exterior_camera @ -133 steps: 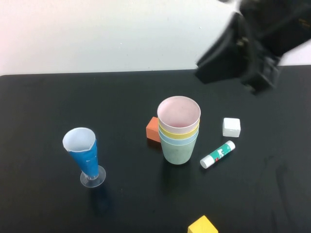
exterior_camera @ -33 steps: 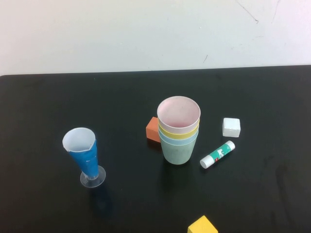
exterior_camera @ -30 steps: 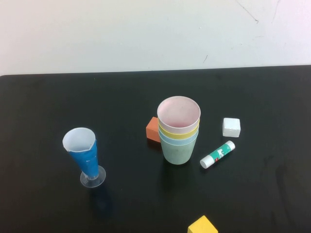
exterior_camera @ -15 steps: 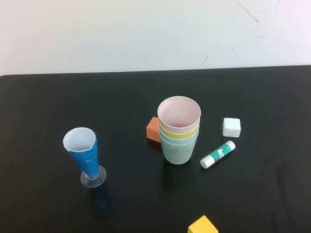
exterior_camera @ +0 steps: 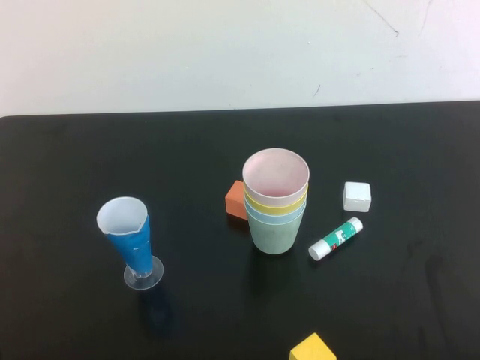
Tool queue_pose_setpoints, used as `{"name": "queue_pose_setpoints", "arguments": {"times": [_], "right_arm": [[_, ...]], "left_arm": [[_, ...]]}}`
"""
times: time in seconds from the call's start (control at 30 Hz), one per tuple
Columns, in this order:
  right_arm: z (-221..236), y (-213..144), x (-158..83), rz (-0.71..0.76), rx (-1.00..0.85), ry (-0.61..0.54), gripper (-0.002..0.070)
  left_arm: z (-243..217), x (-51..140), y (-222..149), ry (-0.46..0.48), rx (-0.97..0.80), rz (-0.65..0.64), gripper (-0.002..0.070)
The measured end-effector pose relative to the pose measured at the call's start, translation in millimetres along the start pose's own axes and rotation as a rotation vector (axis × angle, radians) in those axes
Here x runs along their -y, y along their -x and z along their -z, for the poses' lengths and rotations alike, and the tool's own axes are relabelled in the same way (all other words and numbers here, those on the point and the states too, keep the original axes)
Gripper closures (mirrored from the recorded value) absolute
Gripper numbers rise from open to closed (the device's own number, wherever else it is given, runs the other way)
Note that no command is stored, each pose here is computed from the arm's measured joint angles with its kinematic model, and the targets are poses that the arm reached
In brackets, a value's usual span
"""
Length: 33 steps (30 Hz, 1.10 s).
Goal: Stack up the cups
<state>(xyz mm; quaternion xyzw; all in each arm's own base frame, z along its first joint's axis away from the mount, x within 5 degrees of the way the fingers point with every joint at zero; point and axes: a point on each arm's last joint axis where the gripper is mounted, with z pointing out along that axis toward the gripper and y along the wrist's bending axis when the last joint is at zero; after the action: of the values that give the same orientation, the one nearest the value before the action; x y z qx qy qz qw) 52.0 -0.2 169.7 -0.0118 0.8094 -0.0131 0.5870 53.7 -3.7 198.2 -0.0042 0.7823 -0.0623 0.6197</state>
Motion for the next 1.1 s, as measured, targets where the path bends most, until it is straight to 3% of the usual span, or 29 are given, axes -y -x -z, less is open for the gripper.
{"name": "queue_pose_setpoints", "arguments": {"times": [0.17, 0.3, 0.83, 1.1], "right_arm": [[0, 0, 0, 0.0, 0.0, 0.0, 0.0679], [0, 1, 0, 0.0, 0.002, 0.0, 0.0679], [0, 1, 0, 0.007, 0.002, -0.003, 0.0679], [0, 1, 0, 0.008, 0.002, -0.004, 0.0679]], "left_arm": [[-7, 0.3, -13, -0.013, 0.039, 0.026, 0.0676], [-7, 0.7, -13, -0.013, 0.039, -0.044, 0.0677], [-4, -7.0, -18, 0.125, 0.006, -0.035, 0.0677], [-4, -7.6, -18, 0.136, 0.007, -0.035, 0.0677]]}}
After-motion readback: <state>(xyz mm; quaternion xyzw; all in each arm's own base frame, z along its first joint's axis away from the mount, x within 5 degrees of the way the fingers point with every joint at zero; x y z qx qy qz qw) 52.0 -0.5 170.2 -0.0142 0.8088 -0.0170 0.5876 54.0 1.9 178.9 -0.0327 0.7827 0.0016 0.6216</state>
